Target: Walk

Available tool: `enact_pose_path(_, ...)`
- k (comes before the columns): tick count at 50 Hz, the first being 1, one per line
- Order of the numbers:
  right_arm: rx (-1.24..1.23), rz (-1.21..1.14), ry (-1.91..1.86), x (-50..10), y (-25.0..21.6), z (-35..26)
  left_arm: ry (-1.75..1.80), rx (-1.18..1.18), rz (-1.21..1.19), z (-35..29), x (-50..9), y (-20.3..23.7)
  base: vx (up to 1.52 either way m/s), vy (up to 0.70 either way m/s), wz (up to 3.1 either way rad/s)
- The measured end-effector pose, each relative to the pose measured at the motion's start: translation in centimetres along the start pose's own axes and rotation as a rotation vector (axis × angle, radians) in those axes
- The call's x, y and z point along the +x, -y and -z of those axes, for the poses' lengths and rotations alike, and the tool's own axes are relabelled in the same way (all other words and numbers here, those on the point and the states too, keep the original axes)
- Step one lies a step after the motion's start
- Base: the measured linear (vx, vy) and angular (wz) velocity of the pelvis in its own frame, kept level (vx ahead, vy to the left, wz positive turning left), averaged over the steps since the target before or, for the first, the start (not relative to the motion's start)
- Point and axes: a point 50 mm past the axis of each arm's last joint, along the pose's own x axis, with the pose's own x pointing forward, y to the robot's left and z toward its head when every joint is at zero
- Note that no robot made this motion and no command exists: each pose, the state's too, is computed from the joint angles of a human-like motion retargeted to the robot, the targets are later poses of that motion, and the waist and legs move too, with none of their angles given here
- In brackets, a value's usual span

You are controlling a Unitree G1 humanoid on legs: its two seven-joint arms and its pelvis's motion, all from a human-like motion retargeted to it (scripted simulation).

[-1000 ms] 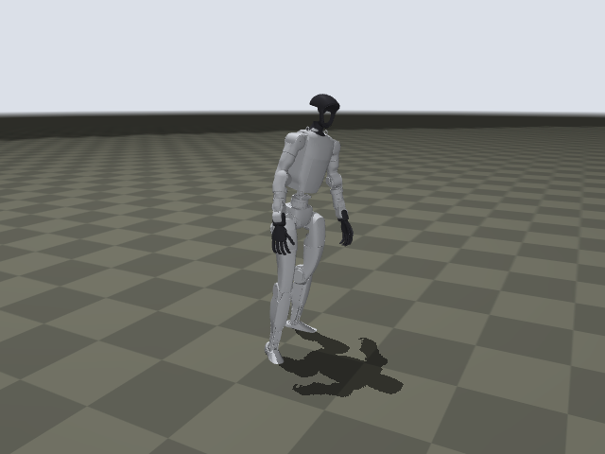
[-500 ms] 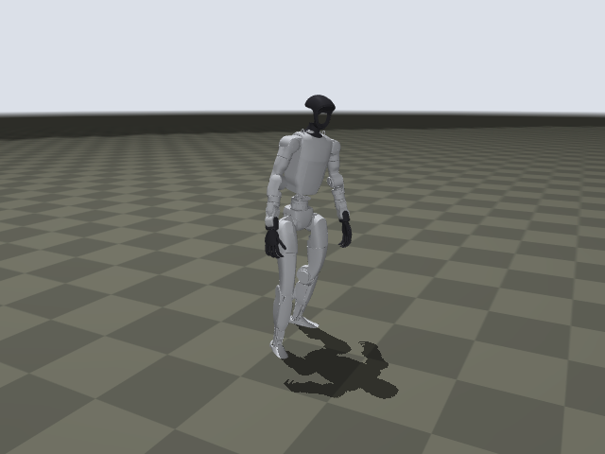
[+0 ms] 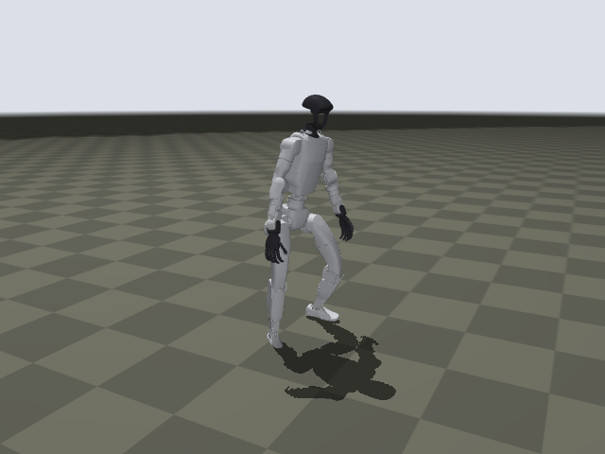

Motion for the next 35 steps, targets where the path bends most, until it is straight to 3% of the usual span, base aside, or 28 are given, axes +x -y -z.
enact_pose_path(20, -0.004, 0.015, -0.014, -0.1, 2.3, -0.2, -0.051, -0.009, 0.150, 1.3, -0.3, 3.6, 0.17, 0.23, -0.17)
enact_pose_path(35, -0.051, -0.194, 0.047, 0.2, -3.3, -2.1, -0.100, -0.018, 0.118, 3.0, -0.7, 1.5, 0.07, 0.31, -0.25)
